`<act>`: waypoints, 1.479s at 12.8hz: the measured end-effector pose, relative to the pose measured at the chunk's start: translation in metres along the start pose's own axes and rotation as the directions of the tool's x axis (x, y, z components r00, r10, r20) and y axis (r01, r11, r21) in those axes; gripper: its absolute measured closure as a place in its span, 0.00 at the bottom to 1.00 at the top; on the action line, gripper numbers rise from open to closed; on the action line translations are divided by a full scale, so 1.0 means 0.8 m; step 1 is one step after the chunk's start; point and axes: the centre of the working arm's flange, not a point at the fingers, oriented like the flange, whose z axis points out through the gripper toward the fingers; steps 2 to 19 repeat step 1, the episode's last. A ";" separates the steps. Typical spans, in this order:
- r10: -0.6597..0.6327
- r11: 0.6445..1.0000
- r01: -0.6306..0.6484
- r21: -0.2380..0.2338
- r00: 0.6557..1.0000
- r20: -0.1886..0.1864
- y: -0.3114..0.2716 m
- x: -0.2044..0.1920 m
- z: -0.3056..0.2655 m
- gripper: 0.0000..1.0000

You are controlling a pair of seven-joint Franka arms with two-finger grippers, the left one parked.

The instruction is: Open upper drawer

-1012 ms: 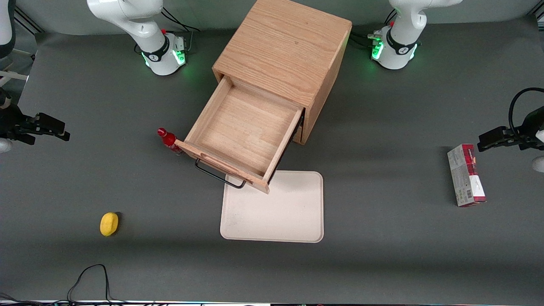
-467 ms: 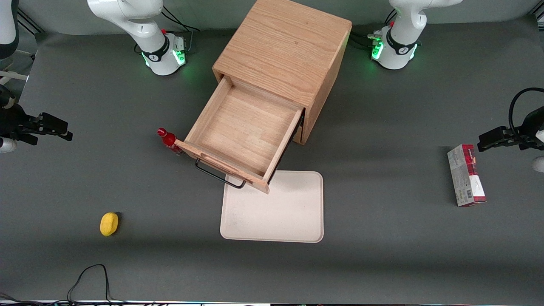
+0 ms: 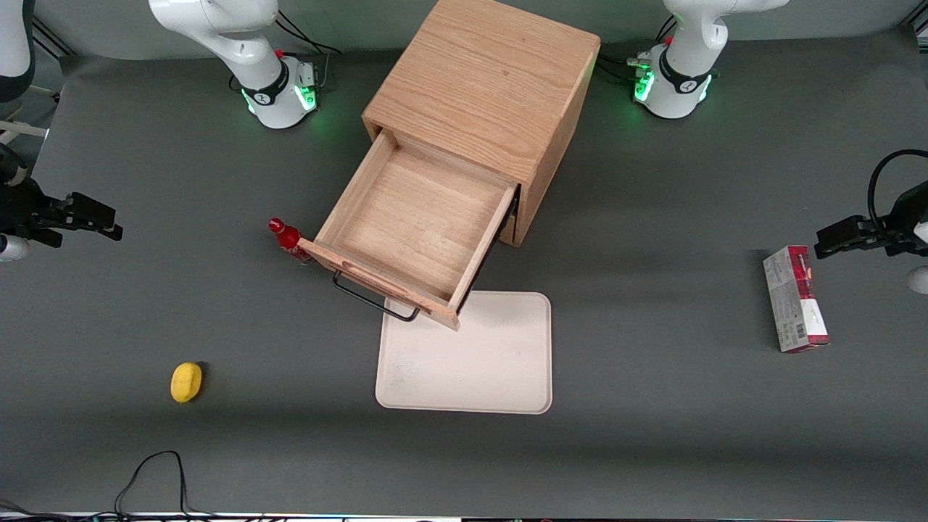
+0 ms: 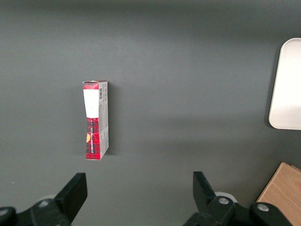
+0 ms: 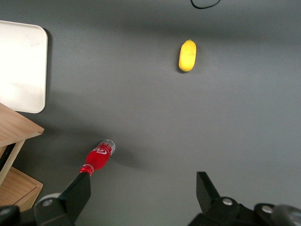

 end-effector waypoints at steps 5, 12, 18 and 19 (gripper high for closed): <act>0.001 1.000 -0.001 0.000 1.000 0.000 0.001 0.000 0.000 0.00; 0.001 1.000 -0.001 0.000 1.000 0.000 0.001 0.000 0.000 0.00; 0.001 1.000 -0.001 0.000 1.000 0.000 0.001 0.000 0.000 0.00; 0.001 1.000 -0.001 0.000 1.000 0.000 0.001 0.000 0.000 0.00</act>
